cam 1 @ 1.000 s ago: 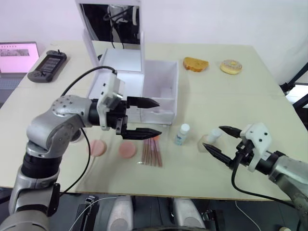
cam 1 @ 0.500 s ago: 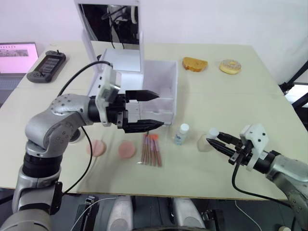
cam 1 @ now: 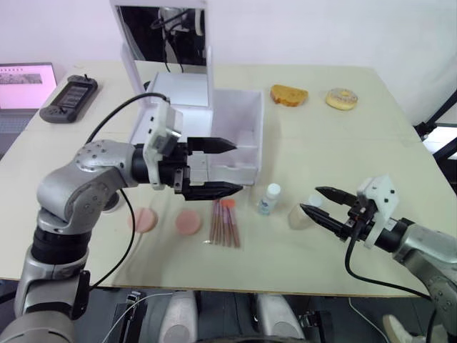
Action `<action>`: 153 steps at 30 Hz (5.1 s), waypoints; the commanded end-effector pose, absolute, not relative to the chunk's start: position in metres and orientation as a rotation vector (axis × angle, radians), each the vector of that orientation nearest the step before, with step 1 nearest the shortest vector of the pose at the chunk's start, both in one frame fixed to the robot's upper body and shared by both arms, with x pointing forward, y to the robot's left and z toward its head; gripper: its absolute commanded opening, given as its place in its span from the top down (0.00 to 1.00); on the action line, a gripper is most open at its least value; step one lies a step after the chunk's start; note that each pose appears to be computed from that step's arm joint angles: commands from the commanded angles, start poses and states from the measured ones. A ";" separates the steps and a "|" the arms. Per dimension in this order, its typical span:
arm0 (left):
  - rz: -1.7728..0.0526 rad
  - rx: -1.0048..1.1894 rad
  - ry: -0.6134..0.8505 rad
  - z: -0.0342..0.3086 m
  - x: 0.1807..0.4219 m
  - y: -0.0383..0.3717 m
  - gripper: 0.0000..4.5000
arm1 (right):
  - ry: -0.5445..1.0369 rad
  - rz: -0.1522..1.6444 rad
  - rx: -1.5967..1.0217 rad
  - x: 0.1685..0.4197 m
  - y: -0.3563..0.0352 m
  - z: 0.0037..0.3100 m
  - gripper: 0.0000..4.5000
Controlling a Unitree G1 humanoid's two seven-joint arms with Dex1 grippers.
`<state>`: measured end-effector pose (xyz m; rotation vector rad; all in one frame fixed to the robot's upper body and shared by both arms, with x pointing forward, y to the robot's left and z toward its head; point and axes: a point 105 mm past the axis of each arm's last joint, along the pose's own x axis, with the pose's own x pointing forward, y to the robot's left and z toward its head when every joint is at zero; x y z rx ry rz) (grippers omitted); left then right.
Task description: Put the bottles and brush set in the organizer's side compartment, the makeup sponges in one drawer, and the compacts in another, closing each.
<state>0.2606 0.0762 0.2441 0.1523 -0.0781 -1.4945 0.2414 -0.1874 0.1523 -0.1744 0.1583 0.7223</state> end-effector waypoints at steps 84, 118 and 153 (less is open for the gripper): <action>-1.029 0.307 -0.142 0.234 0.265 0.173 0.00 | 0.153 0.774 -0.154 0.341 -0.068 0.244 0.00; -0.359 0.185 0.058 0.172 0.211 0.399 0.00 | 0.040 0.612 -0.140 0.294 -0.307 0.181 0.00; -1.387 0.253 -0.064 0.227 0.252 0.109 0.00 | 0.146 0.973 -0.256 0.259 -0.129 0.189 0.00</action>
